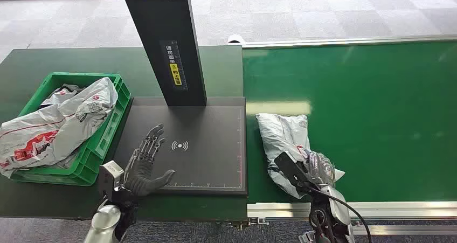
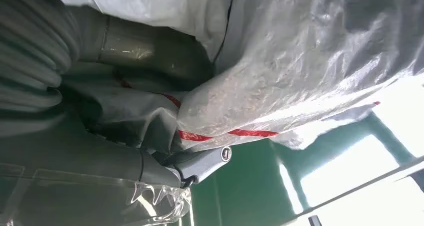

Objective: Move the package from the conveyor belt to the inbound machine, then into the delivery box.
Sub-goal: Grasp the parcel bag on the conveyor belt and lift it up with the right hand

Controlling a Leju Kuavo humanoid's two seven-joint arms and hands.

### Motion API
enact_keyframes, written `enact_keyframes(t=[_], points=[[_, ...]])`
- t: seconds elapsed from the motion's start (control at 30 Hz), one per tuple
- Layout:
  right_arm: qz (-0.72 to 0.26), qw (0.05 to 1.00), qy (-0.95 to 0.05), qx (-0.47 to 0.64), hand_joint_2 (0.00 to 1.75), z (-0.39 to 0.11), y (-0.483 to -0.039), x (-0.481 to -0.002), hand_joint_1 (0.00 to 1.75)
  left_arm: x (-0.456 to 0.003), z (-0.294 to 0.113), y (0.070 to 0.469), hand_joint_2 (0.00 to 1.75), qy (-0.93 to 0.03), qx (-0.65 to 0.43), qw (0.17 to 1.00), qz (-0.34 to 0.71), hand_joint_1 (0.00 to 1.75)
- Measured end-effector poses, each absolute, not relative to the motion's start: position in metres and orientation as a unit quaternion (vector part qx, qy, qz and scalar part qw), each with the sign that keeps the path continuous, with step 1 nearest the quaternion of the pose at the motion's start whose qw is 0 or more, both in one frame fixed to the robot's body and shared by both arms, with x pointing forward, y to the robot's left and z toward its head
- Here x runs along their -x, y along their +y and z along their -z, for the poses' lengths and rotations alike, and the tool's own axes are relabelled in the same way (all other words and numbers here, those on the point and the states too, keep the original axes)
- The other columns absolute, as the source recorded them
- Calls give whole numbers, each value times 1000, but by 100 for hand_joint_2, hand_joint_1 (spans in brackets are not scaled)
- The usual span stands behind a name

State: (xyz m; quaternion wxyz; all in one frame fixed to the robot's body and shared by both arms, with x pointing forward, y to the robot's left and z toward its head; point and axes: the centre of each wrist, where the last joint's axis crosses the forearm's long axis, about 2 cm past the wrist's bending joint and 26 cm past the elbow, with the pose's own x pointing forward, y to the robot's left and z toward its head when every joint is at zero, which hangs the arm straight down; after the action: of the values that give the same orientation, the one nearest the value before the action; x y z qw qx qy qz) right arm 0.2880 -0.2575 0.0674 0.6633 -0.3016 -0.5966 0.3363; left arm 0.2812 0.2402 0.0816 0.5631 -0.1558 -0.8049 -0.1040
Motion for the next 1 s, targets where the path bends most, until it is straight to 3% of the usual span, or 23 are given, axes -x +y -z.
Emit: enact_keyframes(t=[0.47,0.83,1.0], points=[[-270,612,-675,313,175,-86,-257,-285,175,-279,-85,245,175,-815,147,553,90,0],[-136,463,-755,444,175,-120,-270,-265,175,-279,-87,242,175,-818,148,549,81,0],[-145,403,-777,462,175,-130,-268,-259,175,-280,-88,240,175,-820,148,547,78,0]])
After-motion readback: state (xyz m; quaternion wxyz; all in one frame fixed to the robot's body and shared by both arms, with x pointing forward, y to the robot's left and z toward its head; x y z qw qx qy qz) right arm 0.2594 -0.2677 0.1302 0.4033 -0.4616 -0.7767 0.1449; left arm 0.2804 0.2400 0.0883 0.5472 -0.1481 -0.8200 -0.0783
